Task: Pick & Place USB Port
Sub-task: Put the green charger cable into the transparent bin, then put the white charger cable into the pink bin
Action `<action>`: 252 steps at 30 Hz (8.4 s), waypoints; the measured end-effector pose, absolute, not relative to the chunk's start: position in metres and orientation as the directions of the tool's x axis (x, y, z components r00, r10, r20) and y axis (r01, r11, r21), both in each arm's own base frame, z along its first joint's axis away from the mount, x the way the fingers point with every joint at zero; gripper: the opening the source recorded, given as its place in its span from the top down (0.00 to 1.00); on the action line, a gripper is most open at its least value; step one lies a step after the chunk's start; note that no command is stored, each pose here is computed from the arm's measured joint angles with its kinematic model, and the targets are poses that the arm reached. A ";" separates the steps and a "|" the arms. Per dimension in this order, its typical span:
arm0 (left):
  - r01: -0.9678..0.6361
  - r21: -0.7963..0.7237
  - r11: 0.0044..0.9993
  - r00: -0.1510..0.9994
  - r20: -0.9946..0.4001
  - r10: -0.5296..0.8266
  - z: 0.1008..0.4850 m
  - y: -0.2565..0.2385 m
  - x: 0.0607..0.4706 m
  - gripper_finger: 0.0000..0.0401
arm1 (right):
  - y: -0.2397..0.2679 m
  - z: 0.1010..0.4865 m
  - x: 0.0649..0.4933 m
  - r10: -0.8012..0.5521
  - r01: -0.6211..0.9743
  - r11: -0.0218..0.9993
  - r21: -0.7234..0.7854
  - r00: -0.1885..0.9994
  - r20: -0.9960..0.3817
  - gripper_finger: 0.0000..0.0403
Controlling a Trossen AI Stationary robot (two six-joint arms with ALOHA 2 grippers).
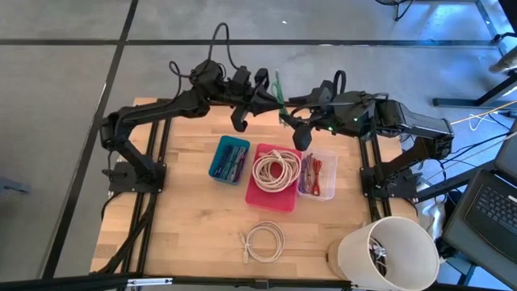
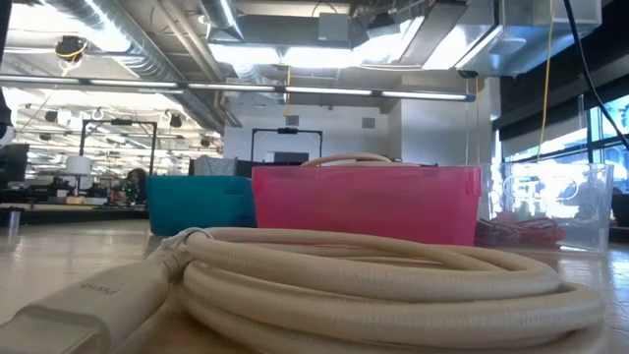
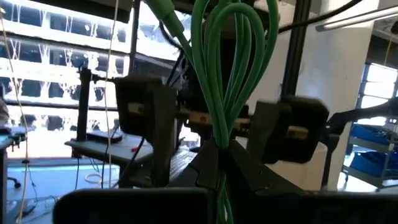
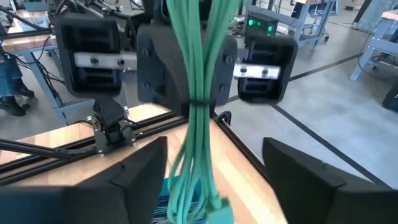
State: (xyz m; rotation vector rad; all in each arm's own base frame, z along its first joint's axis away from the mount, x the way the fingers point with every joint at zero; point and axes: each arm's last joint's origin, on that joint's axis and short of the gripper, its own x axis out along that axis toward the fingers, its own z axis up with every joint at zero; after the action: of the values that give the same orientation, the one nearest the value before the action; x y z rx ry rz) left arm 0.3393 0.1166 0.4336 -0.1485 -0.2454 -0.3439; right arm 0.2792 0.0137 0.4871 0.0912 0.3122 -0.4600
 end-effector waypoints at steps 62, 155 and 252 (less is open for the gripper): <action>-0.080 -0.306 0.949 0.941 -0.338 -0.029 0.393 0.161 0.286 0.41 | 0.031 0.347 0.230 -0.256 0.984 0.156 0.087 0.125 -0.959 0.97; -0.112 -0.164 0.980 0.988 -0.124 0.092 0.460 0.138 0.213 0.41 | 0.139 0.283 0.278 0.034 0.729 0.343 0.593 0.621 -0.783 0.56; -0.102 -0.109 0.989 0.986 -0.144 0.086 0.465 0.127 0.194 0.41 | 0.076 0.330 0.382 -0.274 0.769 0.638 -0.047 0.169 -0.947 1.00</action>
State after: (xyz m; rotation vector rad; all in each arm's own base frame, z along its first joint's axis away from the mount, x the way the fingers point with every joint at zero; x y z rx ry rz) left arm 0.1936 0.1265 0.4650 -0.1160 0.1395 0.0948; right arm 0.3820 0.0763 0.3300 0.5084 1.1810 -0.7879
